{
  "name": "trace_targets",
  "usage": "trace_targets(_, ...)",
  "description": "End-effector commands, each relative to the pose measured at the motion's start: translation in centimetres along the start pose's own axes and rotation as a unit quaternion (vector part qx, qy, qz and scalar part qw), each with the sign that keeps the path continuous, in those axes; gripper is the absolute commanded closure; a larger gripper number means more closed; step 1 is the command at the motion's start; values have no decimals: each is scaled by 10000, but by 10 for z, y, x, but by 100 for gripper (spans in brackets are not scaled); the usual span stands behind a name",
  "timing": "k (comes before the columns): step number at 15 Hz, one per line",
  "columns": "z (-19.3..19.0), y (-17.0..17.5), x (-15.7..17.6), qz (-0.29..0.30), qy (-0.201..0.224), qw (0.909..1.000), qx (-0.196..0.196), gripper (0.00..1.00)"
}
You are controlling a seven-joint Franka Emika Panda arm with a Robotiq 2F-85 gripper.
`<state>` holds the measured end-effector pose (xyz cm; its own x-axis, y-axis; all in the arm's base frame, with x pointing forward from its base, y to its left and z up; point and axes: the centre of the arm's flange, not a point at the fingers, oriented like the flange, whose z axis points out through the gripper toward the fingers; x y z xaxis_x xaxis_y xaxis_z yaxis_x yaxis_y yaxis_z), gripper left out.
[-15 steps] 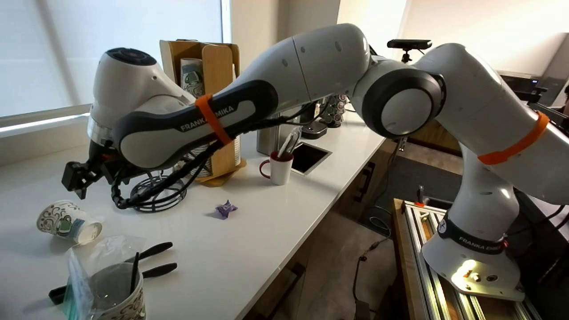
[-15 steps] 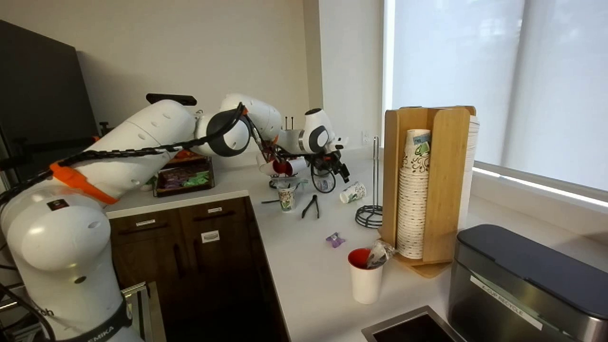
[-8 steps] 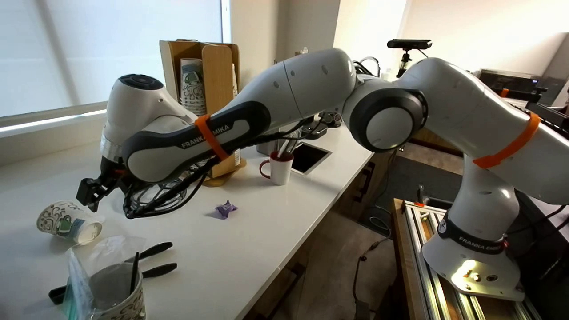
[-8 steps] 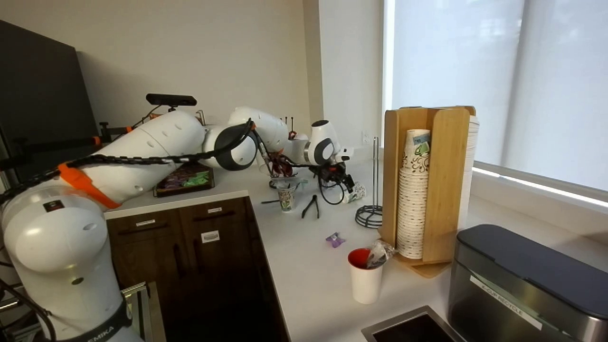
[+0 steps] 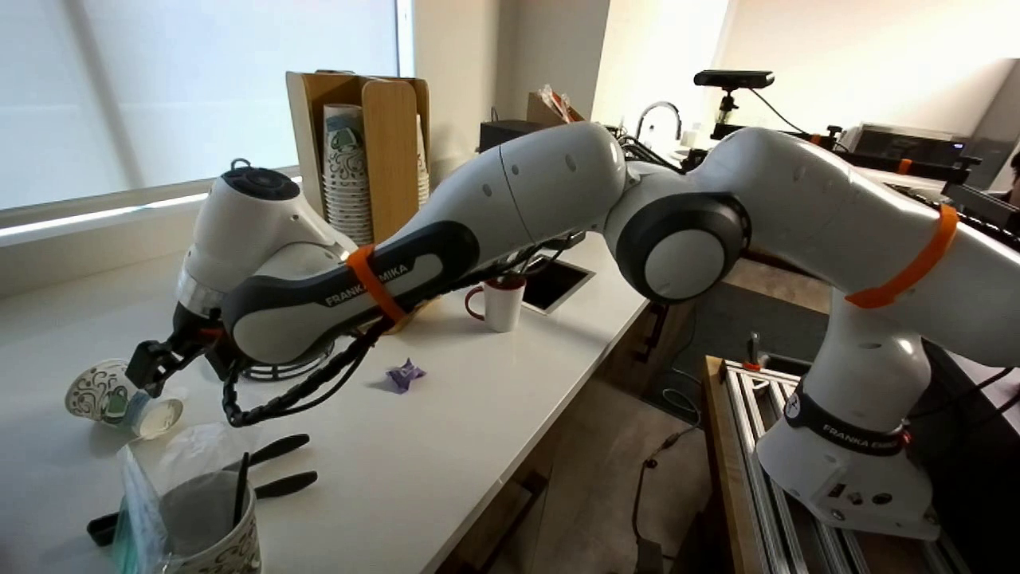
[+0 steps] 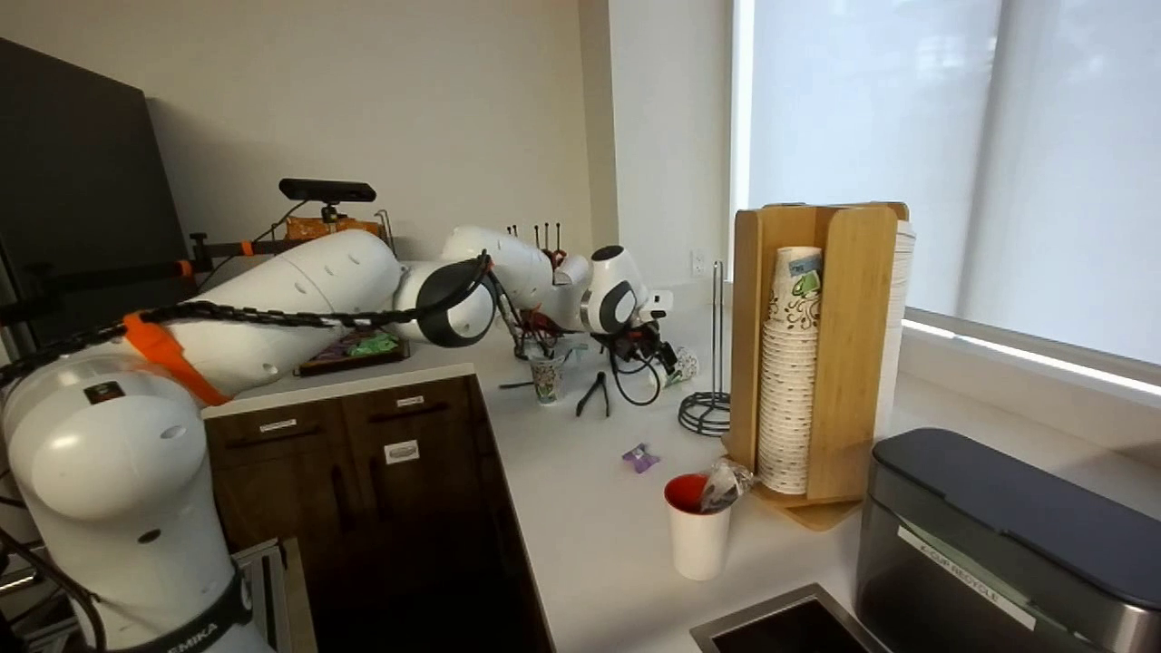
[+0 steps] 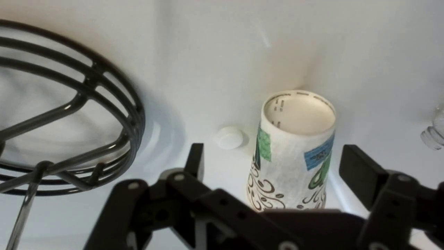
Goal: Put the coffee cup onto the stand
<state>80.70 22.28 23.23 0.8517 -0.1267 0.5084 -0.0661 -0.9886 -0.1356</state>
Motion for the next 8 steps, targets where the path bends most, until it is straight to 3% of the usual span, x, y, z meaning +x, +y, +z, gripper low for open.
trace_targets(1,46,-15,15,-208,370,9990,122,0)
trace_targets(5,51,-30,12,-636,829,9943,214,0)
trace_targets(8,52,-43,10,-788,937,9923,158,0)
